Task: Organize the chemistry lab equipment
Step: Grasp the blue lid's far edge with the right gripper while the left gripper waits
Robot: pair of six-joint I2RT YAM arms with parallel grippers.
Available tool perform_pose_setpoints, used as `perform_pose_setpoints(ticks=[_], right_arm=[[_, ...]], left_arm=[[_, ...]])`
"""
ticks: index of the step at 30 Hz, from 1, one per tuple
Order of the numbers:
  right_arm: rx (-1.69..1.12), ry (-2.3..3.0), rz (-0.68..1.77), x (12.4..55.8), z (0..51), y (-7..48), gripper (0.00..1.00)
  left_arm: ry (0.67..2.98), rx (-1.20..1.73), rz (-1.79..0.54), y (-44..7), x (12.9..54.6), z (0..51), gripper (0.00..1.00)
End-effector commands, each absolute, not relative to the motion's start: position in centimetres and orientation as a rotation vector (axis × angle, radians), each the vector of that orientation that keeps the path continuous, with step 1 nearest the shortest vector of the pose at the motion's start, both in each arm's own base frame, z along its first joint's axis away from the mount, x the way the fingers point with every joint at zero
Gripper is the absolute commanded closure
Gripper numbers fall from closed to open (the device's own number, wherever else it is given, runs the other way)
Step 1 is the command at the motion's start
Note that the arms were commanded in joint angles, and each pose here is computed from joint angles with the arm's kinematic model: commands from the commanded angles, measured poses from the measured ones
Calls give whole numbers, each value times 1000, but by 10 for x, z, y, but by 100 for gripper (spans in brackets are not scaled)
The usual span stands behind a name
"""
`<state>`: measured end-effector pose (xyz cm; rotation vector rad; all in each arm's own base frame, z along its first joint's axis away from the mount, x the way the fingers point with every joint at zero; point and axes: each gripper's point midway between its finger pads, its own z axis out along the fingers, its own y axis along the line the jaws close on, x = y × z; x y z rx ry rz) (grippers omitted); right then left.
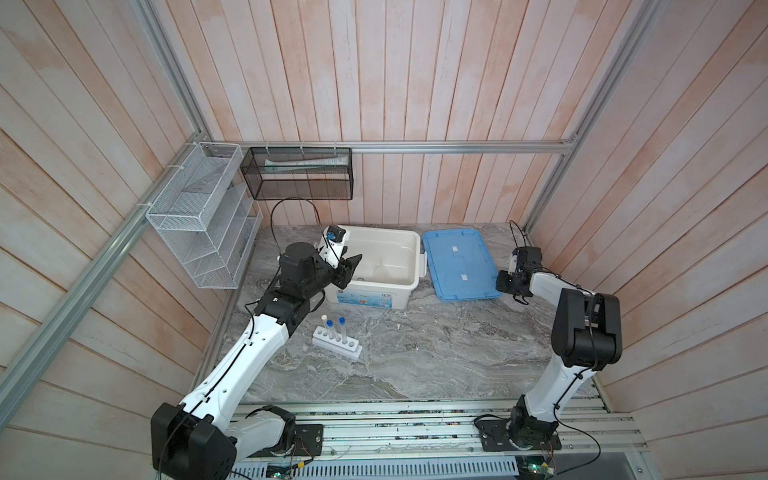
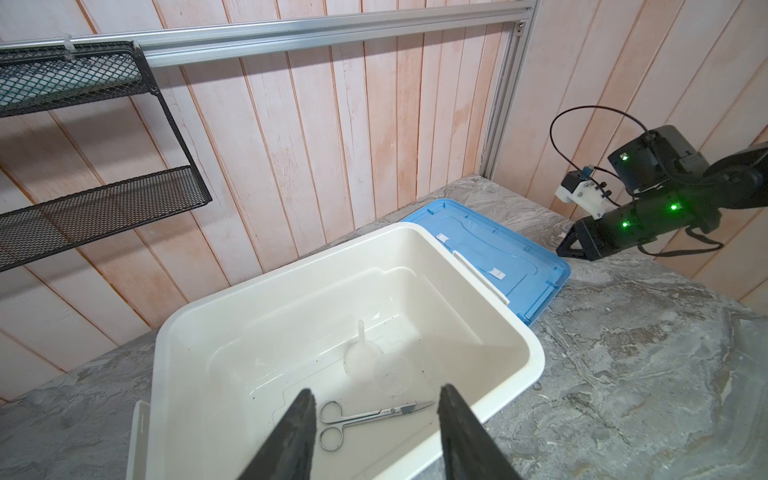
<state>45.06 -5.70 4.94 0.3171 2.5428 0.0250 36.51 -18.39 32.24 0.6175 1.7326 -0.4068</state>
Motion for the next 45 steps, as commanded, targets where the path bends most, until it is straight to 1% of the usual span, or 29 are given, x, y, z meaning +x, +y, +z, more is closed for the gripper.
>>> perform_pose_setpoints(ticks=[1, 7, 14, 17, 21, 22, 25, 31, 35, 45], right_arm=[[376, 2599, 33, 437, 27, -59, 81], [429, 2616, 48, 435, 13, -59, 81], [485, 2603, 48, 438, 5, -61, 85], [511, 2592, 38, 440, 4, -63, 88], [526, 2576, 36, 441, 7, -64, 96], [524, 2572, 38, 441, 9, -65, 98], [500, 2545, 66, 441, 23, -61, 99], [469, 2488, 96, 437, 58, -57, 100], [469, 2446, 92, 427, 78, -58, 100], [506, 2314, 97, 391, 134, -57, 100]], left_arm=[[1731, 633, -430, -188, 363, 321, 50], [1744, 636, -436, -189, 364, 318, 50], [1743, 634, -435, -189, 364, 319, 50], [1744, 632, -435, -188, 364, 320, 50], [1744, 628, -439, -188, 364, 322, 50], [1742, 625, -441, -189, 364, 323, 50], [1748, 609, -473, -191, 365, 321, 50], [1807, 567, -641, -211, 368, 302, 51], [1812, 561, -665, -220, 368, 295, 51], [1789, 592, -685, -239, 372, 301, 52]])
